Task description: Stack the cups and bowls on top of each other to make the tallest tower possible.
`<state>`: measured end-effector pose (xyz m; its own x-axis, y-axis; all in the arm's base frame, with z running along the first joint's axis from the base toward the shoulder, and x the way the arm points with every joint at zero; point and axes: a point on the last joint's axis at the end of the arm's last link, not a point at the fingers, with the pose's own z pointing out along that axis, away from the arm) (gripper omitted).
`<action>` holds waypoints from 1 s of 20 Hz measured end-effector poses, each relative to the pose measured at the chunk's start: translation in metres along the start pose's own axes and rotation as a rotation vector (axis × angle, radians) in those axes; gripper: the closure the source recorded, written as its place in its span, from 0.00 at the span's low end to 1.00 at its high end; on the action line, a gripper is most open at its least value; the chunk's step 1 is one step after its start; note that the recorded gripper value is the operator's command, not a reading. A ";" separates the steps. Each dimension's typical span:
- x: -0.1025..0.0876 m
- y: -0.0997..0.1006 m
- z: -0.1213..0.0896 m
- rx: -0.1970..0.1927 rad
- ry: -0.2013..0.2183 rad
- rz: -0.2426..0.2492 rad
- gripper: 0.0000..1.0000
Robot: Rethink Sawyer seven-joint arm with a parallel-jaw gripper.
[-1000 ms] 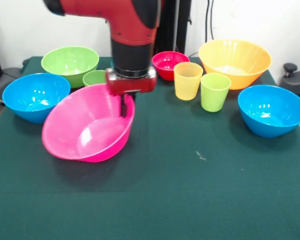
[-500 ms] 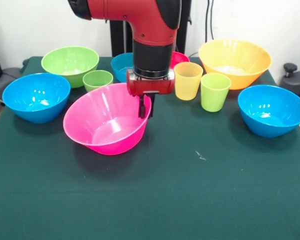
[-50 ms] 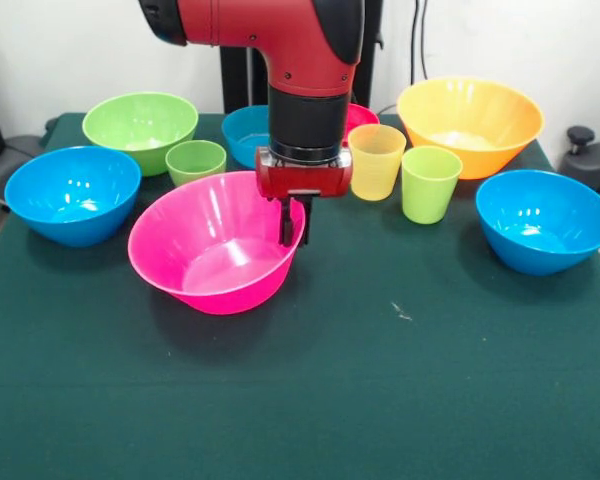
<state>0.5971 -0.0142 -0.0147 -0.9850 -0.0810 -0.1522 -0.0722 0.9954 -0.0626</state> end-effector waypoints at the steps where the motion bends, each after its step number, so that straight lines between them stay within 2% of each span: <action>1: 0.000 0.000 0.000 0.001 0.001 0.005 1.00; 10: -0.005 0.015 -0.006 0.015 0.016 0.078 1.00; 14: -0.009 0.030 -0.009 0.013 0.018 0.108 1.00; 20: -0.012 0.065 -0.014 0.017 0.023 0.147 1.00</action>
<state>0.6023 0.0523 -0.0035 -0.9881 0.0668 -0.1384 0.0754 0.9955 -0.0579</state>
